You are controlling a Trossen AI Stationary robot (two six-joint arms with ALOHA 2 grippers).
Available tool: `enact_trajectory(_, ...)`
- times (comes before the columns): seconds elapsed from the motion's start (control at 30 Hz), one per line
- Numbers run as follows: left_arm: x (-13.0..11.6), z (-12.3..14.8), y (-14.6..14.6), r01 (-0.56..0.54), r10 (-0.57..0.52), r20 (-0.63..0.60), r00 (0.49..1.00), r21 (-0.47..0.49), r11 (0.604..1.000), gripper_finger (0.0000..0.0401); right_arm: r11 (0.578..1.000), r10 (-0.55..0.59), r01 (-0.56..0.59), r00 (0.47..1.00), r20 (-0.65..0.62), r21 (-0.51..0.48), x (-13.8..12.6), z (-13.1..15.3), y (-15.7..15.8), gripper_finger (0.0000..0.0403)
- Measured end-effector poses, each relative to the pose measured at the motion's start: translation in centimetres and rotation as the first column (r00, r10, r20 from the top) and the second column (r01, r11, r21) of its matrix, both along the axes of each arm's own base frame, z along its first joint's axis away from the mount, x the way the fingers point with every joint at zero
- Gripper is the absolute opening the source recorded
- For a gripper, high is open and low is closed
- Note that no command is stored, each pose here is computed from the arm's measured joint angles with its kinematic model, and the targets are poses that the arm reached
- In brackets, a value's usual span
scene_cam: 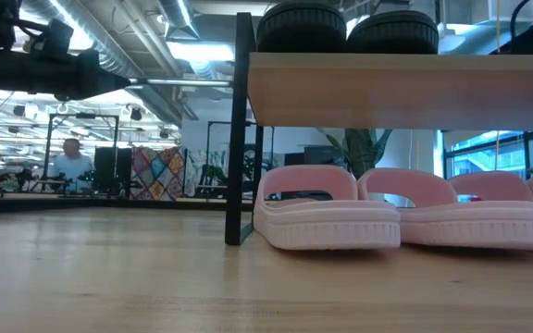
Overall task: Pick and place slides into the shelf
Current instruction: Return to Home Position
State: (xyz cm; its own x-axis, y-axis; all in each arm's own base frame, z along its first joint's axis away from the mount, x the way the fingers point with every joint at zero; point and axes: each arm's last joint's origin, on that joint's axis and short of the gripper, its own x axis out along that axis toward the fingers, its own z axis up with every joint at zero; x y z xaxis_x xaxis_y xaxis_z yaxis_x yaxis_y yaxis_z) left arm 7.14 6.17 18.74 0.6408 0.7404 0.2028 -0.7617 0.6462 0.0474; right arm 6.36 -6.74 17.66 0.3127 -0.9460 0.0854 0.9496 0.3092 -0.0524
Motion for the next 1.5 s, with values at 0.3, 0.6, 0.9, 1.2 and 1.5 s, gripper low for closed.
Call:
enact_trajectory(0.3, -0.27, 0.01, 0.32, -0.005, 0.005, -0.008, 1.0, 0.008, 1.0, 0.0111, 1.0, -0.015, 0.015, 1.0, 0.013, 0.015, -0.2, -0.28, -0.41, 0.02)
enact_trajectory(0.6, -0.24, -0.3, 0.37, -0.006, 0.006, -0.033, 0.999, -0.015, 1.0, 0.0111, 1.0, -0.016, 0.016, 1.0, 0.001, 0.024, -0.2, -0.42, -0.42, 0.02)
enact_trajectory(0.9, -0.23, -0.3, 0.37, -0.006, 0.006, -0.033, 0.999, -0.016, 1.0, 0.0111, 1.0, -0.015, 0.015, 1.0, 0.003, 0.024, -0.19, -0.41, -0.42, 0.02)
enact_trajectory(1.2, -0.23, -0.3, 0.37, -0.006, 0.006, -0.033, 0.999, -0.016, 1.0, 0.0111, 1.0, -0.015, 0.015, 1.0, 0.002, 0.024, -0.19, -0.41, -0.42, 0.02)
enact_trajectory(1.5, -0.24, -0.3, 0.37, -0.006, 0.006, -0.033, 0.999, -0.016, 1.0, 0.0111, 1.0, -0.015, 0.015, 1.0, 0.003, 0.024, -0.19, -0.41, -0.42, 0.02)
